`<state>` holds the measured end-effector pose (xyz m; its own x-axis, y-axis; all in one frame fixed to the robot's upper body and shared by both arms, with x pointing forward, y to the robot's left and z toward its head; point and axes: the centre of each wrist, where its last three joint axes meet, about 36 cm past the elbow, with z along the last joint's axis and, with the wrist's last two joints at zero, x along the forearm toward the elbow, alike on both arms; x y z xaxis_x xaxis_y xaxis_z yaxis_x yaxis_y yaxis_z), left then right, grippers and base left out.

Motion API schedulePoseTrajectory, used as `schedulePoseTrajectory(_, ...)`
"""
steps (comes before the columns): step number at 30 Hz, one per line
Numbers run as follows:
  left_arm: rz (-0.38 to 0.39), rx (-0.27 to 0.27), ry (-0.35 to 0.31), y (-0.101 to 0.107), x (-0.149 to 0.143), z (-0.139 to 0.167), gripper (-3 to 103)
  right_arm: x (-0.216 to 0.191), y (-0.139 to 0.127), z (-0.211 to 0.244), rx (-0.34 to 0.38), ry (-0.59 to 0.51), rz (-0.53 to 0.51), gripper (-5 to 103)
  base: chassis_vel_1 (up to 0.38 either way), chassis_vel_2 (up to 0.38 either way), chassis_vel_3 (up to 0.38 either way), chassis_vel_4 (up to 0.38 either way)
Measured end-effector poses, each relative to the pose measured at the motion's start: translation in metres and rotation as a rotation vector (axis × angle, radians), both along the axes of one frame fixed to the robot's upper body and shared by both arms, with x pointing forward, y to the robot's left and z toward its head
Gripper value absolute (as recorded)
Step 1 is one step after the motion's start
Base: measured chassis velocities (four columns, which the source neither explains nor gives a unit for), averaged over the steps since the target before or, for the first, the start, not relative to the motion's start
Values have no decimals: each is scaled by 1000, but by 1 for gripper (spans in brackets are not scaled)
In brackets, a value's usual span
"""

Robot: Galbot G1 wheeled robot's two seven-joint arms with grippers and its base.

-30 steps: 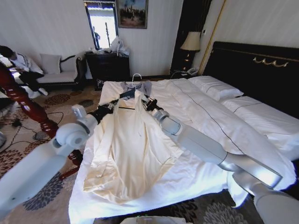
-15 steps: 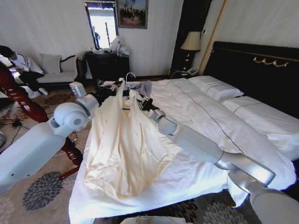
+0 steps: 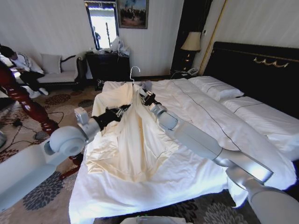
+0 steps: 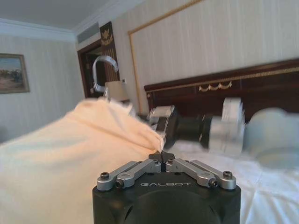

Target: Pick up the clothes from the bed and hang them on the clothes hanger.

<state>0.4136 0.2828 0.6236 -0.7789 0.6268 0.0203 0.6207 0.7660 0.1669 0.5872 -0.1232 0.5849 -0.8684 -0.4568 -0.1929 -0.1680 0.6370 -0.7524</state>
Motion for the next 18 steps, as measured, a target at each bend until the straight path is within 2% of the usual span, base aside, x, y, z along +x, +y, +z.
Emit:
schedulePoseTrajectory(8,81,-17,-31,5,1,-3,0,-5,1,-1,-17,-41,19,23,0,0,0,0)
schedulePoseTrajectory(9,88,-18,-32,5,1,-3,6,-5,2,-1,-20,-44,22,23,0,0,0,0)
schedulePoseTrajectory(11,94,-20,-34,5,0,-2,6,-5,3,-1,-21,-47,24,23,0,0,0,0)
schedulePoseTrajectory(14,109,-32,-38,6,-5,-1,22,-5,6,0,-20,-61,31,23,0,0,0,0)
schedulePoseTrajectory(15,111,-35,-38,6,-6,0,22,-5,6,0,-20,-65,32,23,0,0,0,0)
schedulePoseTrajectory(17,108,-39,-40,4,-12,0,32,-5,9,0,-15,-75,35,23,0,0,0,0)
schedulePoseTrajectory(18,108,-39,-40,4,-12,0,32,-5,9,0,-15,-75,35,23,0,0,0,0)
